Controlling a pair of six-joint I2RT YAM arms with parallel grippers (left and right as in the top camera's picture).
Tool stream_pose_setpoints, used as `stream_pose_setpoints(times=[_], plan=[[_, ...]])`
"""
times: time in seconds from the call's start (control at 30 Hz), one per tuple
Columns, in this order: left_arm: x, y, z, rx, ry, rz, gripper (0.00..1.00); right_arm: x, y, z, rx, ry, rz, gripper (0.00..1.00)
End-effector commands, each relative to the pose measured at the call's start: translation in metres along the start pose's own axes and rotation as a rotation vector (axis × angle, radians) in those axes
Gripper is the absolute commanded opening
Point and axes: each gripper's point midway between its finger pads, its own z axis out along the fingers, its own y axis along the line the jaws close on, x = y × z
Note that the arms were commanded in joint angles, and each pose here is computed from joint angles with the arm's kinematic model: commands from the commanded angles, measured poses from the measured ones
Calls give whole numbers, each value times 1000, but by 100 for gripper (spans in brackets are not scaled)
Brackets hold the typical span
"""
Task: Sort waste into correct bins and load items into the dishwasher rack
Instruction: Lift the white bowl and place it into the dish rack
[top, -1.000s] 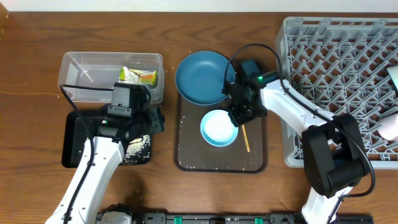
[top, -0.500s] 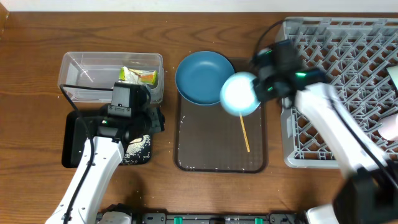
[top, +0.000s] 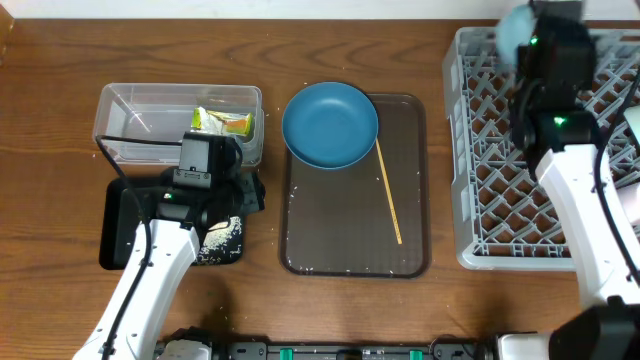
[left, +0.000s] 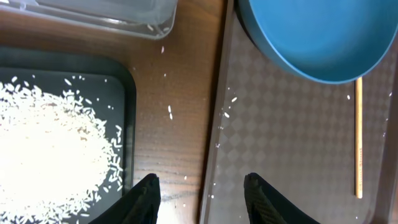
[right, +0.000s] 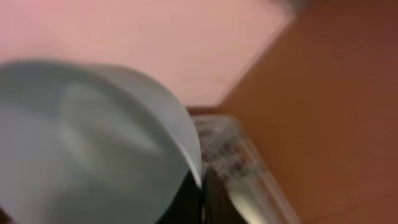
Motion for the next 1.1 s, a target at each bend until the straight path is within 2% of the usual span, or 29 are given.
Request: stream_pose_setpoints(times=[0.0,0.2,0.43,0.7,0.9,1.07], plan=[[-6,-1,-4,-3,-21,2,46,11,-48,17,256,61,-92,1],[-6,-1,-4,-3,-20,2,47,23,-71,52,365,72,-131,1],[-6,-1,-4,-3,-21,2,46,73,-96,65,496,259,-211,1],[-6,-1,-4,-3,-21,2,47,95,-125,73,532,323,-211,1],[-6,-1,-4,-3,-20,2,47,94,-117,86,439,281,-205,1],[-6,-1,-4,-3,-20,2,47,96,-116,94,440,268,-192,1]])
